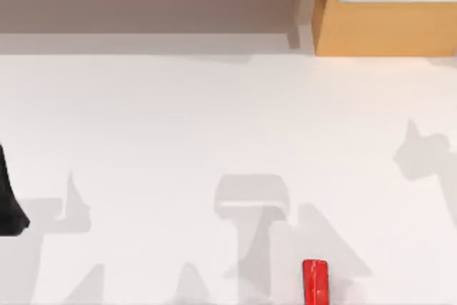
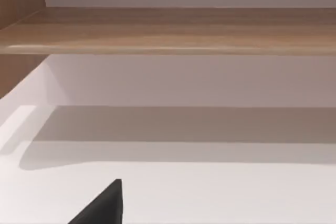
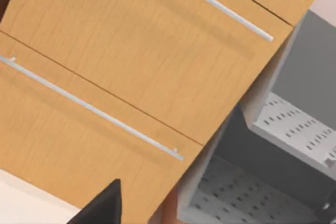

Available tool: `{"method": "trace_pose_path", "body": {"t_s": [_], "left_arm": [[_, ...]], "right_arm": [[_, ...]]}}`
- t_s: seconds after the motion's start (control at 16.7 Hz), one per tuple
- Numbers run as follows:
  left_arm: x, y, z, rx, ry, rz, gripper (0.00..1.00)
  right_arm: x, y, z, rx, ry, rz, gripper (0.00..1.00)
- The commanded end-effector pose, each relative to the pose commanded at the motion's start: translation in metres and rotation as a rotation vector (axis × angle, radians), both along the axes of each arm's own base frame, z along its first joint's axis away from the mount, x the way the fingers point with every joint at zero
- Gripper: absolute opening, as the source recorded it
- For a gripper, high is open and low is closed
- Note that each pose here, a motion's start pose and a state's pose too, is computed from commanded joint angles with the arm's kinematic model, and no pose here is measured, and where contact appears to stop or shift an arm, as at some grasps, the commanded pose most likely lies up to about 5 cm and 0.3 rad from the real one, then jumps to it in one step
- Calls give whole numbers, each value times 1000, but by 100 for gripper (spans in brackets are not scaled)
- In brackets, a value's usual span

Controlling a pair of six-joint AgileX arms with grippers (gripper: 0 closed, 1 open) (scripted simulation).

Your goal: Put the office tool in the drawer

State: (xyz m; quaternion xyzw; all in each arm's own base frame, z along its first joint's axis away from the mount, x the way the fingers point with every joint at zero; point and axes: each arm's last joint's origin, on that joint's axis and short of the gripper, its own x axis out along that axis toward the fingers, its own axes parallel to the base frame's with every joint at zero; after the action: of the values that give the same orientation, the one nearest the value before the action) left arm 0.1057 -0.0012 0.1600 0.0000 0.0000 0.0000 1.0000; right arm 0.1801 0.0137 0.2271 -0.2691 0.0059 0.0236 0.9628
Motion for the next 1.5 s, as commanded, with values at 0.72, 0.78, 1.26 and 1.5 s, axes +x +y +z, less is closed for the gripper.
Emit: {"method": "trace_pose_path", "body": {"t_s": [0.72, 0.78, 1.26, 1.5], "left_arm": [[0, 0, 0, 0, 0, 0, 100], [0, 0, 0, 0, 0, 0, 100], [0, 0, 0, 0, 0, 0, 100], [0, 0, 0, 0, 0, 0, 100]], "right_arm": [[187, 41, -66, -779, -33, -23, 100], [196, 44, -79, -828, -34, -25, 100], [226, 56, -138, -1026, -38, -35, 100], [225, 54, -138, -1025, -32, -37, 100]]}}
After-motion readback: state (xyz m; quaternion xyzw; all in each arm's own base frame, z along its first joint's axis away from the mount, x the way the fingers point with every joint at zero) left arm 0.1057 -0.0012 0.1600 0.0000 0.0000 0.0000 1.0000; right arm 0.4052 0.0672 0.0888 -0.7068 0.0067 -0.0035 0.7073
